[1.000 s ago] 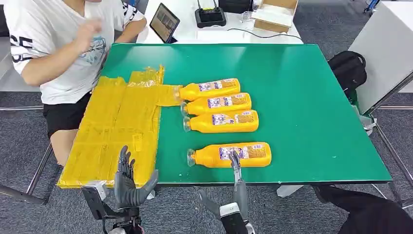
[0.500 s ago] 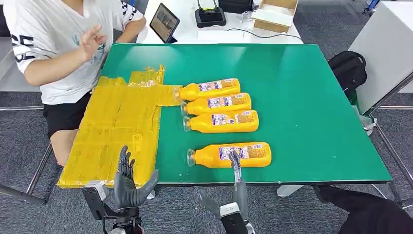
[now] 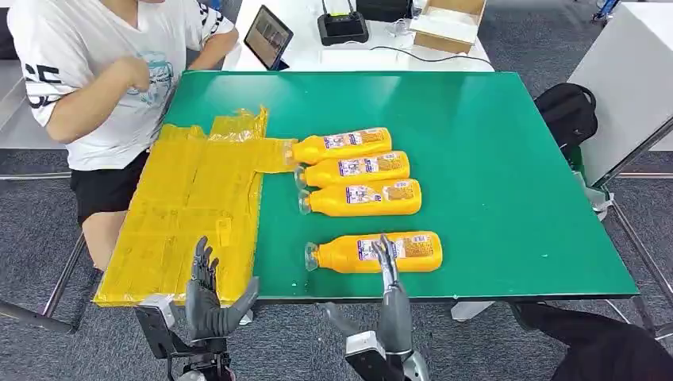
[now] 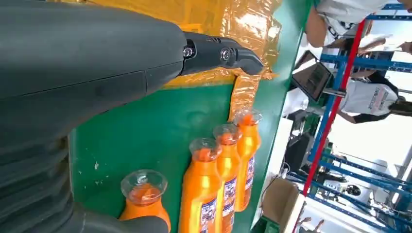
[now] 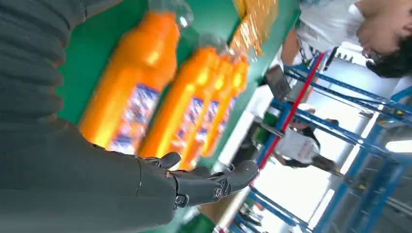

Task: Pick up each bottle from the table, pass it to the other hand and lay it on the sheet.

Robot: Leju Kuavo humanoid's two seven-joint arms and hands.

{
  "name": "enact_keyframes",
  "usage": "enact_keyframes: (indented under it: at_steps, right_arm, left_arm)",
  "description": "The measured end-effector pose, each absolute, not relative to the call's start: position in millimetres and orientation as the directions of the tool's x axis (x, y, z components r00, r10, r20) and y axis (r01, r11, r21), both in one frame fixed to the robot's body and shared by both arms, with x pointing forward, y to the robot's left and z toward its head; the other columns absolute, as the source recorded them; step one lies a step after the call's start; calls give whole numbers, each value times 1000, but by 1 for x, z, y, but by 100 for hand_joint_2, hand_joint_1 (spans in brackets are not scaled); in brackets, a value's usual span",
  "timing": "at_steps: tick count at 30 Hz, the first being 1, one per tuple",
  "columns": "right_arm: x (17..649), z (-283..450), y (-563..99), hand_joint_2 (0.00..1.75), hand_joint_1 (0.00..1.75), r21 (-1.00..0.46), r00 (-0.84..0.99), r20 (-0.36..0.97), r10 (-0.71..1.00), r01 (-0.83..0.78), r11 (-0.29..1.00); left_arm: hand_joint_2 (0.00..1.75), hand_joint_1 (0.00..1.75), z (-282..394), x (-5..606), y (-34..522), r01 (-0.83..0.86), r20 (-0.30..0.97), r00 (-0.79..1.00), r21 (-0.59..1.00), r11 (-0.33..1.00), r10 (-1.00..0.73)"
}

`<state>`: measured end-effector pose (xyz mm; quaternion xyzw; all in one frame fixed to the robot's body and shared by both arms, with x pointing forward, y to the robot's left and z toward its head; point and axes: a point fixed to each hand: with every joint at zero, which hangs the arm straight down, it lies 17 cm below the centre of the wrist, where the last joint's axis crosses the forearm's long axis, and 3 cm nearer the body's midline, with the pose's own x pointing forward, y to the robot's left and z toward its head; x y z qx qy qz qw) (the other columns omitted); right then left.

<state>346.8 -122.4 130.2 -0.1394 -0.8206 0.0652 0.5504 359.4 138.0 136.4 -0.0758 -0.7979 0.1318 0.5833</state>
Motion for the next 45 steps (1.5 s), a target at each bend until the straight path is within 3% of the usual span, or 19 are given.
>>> enact_keyframes:
  at_steps: [8, 17, 22, 32, 45]
  right_arm:
    - [351, 154, -137, 175, 0, -302, -409, 839, 360, 200, 932]
    - [415, 151, -164, 175, 0, -631, -305, 712, 632, 118, 767]
    - [451, 119, -177, 175, 0, -750, -194, 652, 733, -30, 660]
    - [477, 90, -196, 175, 0, -797, -129, 603, 787, -118, 592]
    - [474, 63, -188, 175, 0, -765, -129, 635, 761, -235, 599]
  left_arm:
    - [175, 0, 138, 359, 137, -28, 911, -318, -286, 958, 263]
    - [175, 0, 137, 357, 133, 2, 916, -326, -245, 970, 232]
    - [175, 0, 134, 357, 131, 26, 924, -313, -221, 975, 218]
    - [175, 0, 132, 359, 133, 29, 931, -304, -203, 979, 202]
    - [175, 0, 131, 362, 134, 28, 933, -303, -195, 980, 195]
